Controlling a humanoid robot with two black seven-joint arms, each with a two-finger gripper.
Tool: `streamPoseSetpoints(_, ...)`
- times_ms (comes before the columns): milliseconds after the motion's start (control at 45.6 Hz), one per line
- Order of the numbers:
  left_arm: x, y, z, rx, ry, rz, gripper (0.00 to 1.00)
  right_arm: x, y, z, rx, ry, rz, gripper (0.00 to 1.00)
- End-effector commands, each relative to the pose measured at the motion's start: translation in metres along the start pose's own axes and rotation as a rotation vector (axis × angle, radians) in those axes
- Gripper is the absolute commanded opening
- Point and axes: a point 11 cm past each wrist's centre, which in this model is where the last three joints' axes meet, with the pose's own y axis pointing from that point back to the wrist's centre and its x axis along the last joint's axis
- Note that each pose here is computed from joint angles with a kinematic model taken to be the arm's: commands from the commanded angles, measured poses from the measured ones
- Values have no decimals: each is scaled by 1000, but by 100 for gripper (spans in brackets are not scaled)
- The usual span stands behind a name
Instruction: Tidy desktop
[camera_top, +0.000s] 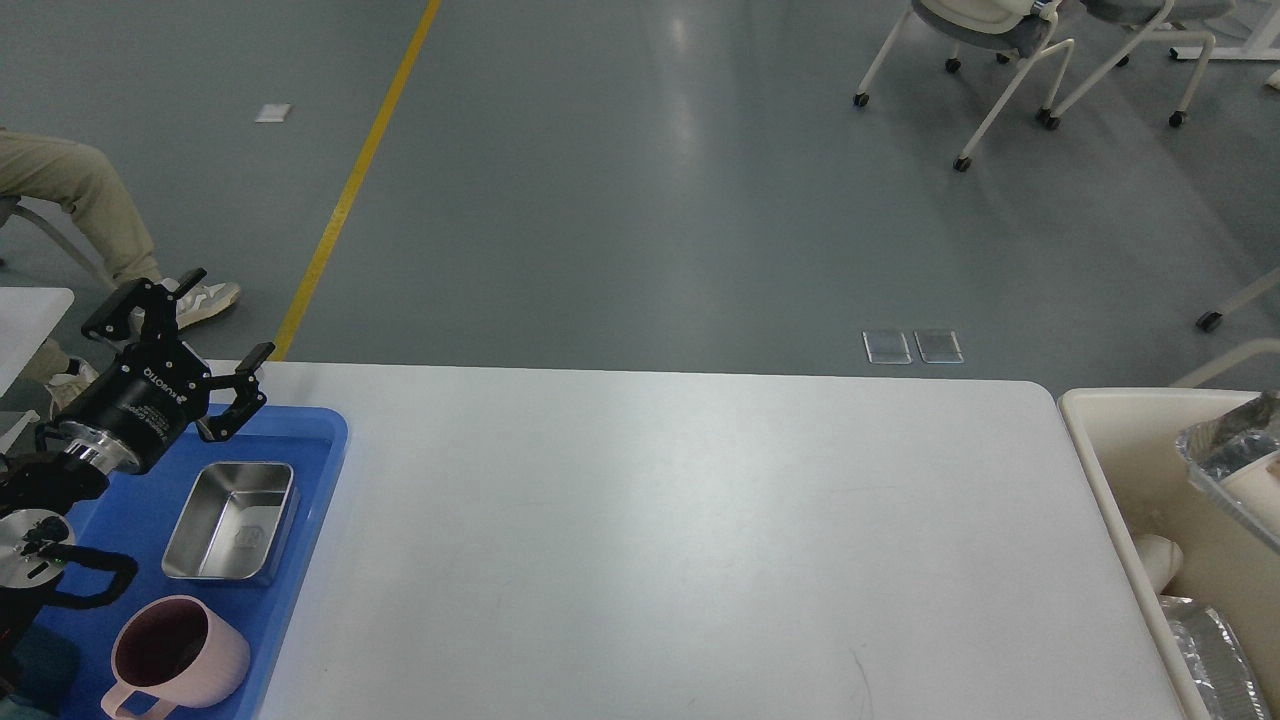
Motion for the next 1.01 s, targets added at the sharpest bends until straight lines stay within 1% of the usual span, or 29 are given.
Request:
streamPoseSetpoints(0,2,3,-2,1,3,6,97,2,-6,7,-15,-21,41,80)
streamPoseSetpoints(66,2,3,-3,2,6,8,97,2,-8,9,-13,-39,55,82)
streamPoseSetpoints(132,4,4,-3,3,4,11,97,2,-9,9,-2,-59,60,90)
streamPoseSetpoints(285,3,3,-3,3,5,10,97,0,-11,9,1,-65,54,99)
streamPoseSetpoints(482,4,4,-2,0,3,12,97,-6,-15,11,-7,-63,43,100)
streamPoseSetpoints(592,4,4,-1,-1,2,12,97,-23,-27,0,15,-63,19,100)
streamPoseSetpoints(746,4,4,0,-4,0,9,97,-39,-36,-45,105,-59,-25,100)
streamPoseSetpoints(790,5,4,0,-4,-1,10,97,-55,-44,-60,129,-52,-58,100)
streamPoseSetpoints(811,5,4,1,-5,-1,10,97,-71,-52,-75,149,-38,-87,100)
streamPoseSetpoints(899,5,4,1,-7,-1,10,97,-92,-53,-134,255,-22,-130,100)
streamPoseSetpoints(987,4,4,0,-7,0,9,97,-144,-59,-187,343,4,-230,100)
